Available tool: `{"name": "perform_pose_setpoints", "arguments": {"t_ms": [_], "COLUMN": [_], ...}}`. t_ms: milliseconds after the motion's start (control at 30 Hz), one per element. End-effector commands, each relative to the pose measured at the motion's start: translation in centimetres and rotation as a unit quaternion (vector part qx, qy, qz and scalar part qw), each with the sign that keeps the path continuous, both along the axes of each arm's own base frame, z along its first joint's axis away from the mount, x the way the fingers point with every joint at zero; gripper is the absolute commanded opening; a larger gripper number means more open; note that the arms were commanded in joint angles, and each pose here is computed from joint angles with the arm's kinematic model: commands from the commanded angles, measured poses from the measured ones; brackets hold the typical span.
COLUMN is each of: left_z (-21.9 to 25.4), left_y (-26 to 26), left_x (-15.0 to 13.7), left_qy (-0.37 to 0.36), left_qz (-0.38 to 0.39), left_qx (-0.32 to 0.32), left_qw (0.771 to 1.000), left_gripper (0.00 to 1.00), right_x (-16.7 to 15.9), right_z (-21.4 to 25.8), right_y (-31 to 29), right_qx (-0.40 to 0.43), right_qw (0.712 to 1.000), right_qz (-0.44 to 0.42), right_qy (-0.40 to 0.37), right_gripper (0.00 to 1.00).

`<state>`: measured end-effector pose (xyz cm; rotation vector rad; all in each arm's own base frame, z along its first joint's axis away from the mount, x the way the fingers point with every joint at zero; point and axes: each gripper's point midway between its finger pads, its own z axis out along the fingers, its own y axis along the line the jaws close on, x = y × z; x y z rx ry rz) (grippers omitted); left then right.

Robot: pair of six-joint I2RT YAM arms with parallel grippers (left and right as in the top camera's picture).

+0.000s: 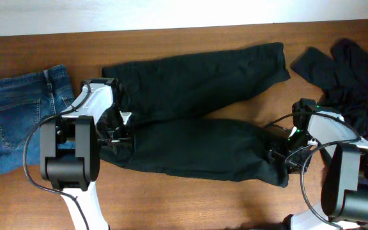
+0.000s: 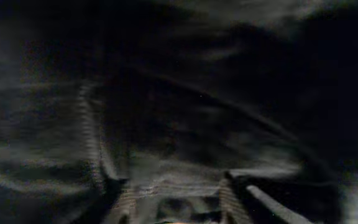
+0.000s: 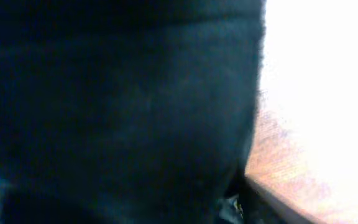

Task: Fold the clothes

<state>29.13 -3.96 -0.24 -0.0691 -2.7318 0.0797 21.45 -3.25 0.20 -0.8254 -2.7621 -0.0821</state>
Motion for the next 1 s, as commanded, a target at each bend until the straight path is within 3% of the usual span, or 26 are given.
{"name": "perform_pose_setpoints", "arguments": {"t_ms": [0,33,167,533,700,800,967], "left_z": [-2.5,-2.5,-2.5,-2.4,-2.0,-1.5,-1.0], "left_y": [-0.1,0.3,1.0,1.5,1.5,1.5,1.5], "left_x": [-2.1,-2.1,-1.9,-0.4,0.0,0.0,0.4], "left_qy": [0.047,0.049,0.045,0.019,0.01,0.008,-0.005], "left_qz": [0.006,0.006,0.013,0.022,0.022,0.02,0.019], "left_qx": [-0.011,-0.005,0.001,-0.001,-0.002,-0.003,-0.004], "left_qw": [0.999,0.999,0.999,1.0,1.0,1.0,1.0], "left_gripper": [0.2,0.14,0.12,0.17,0.17,0.17,0.21], "right_x": [-0.1,0.0,1.0,7.4,6.6,4.4,2.1], "right_z": [0.1,0.1,0.5,4.6,4.6,4.8,5.3], "right_y": [-0.7,-0.7,-1.3,-4.3,-4.1,-3.5,-1.3], "right_qx": [-0.017,-0.018,-0.03,-0.095,-0.091,-0.076,-0.01], "right_qw": [1.0,1.0,0.999,0.99,0.992,0.996,0.999], "right_qz": [-0.001,-0.001,0.0,0.004,0.005,0.015,0.045], "right_qy": [-0.003,-0.005,-0.019,-0.106,-0.09,-0.047,-0.005], "right_gripper": [0.55,0.52,0.45,0.51,0.51,0.56,0.61]}}
